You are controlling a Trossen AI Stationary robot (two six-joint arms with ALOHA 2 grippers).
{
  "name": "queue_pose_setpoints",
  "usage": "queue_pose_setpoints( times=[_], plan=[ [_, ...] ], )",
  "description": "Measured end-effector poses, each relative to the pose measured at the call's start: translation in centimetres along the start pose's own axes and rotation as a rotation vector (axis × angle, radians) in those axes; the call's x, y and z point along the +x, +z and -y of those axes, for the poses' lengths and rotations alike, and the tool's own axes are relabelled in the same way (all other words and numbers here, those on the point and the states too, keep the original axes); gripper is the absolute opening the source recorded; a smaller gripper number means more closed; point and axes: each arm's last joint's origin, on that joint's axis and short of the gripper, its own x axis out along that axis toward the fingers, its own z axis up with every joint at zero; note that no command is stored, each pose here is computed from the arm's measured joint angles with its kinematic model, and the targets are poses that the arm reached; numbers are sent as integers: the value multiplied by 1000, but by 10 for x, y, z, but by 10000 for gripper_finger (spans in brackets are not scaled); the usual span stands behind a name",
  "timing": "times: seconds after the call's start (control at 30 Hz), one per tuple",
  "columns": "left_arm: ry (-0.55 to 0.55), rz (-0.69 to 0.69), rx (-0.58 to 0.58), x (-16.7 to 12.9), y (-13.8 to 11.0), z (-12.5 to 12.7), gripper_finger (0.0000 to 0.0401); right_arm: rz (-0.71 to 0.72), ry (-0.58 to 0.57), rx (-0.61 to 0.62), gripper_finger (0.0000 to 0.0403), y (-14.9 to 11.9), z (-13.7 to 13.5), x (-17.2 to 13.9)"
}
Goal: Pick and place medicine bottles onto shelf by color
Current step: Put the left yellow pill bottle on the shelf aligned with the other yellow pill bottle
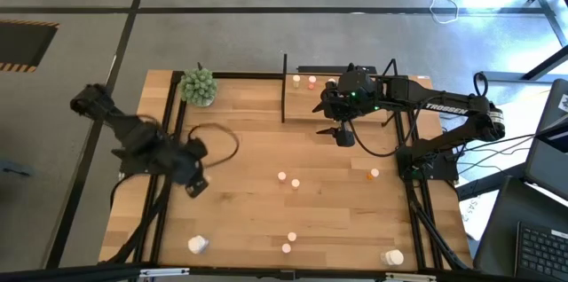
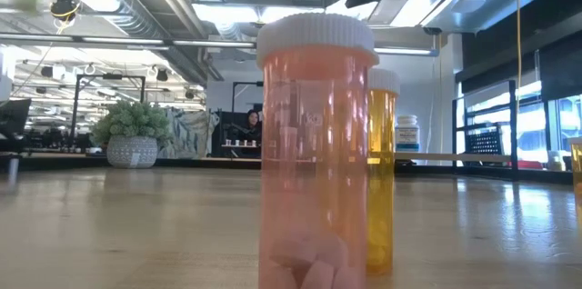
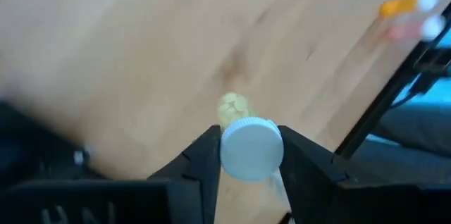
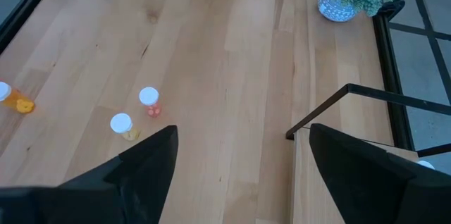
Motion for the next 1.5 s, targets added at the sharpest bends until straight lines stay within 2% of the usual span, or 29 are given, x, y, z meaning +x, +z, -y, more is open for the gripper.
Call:
queue_pose_setpoints(
  times=[0.37,0.43,0.5,0.6,0.73,0.87,1.03,1.23,1.37,1.5],
  plan=[
    [43,192,219,-25,91,8,119,46,-16,-11,323,4,2,0],
    [50,202,259,-28,107,9,119,59,-32,27,323,5,4,-1],
    [50,199,290,-27,125,8,119,57,-83,100,323,4,9,-5],
    [68,190,350,-23,155,4,119,24,-223,201,323,0,15,-10],
    [62,200,438,-23,195,0,119,-3,-404,271,323,-3,18,-20],
    [77,236,518,-22,235,-3,119,-43,-490,322,323,-9,16,-31],
    [72,255,593,-8,285,-6,119,-83,-474,338,323,-16,10,-47],
    [90,280,674,16,333,-13,119,-53,-450,336,323,-17,6,-59],
    [110,266,701,39,354,-19,119,-61,-447,340,323,-19,5,-60],
    [123,226,718,65,363,-27,119,-62,-446,340,323,-19,5,-60]
  ],
)
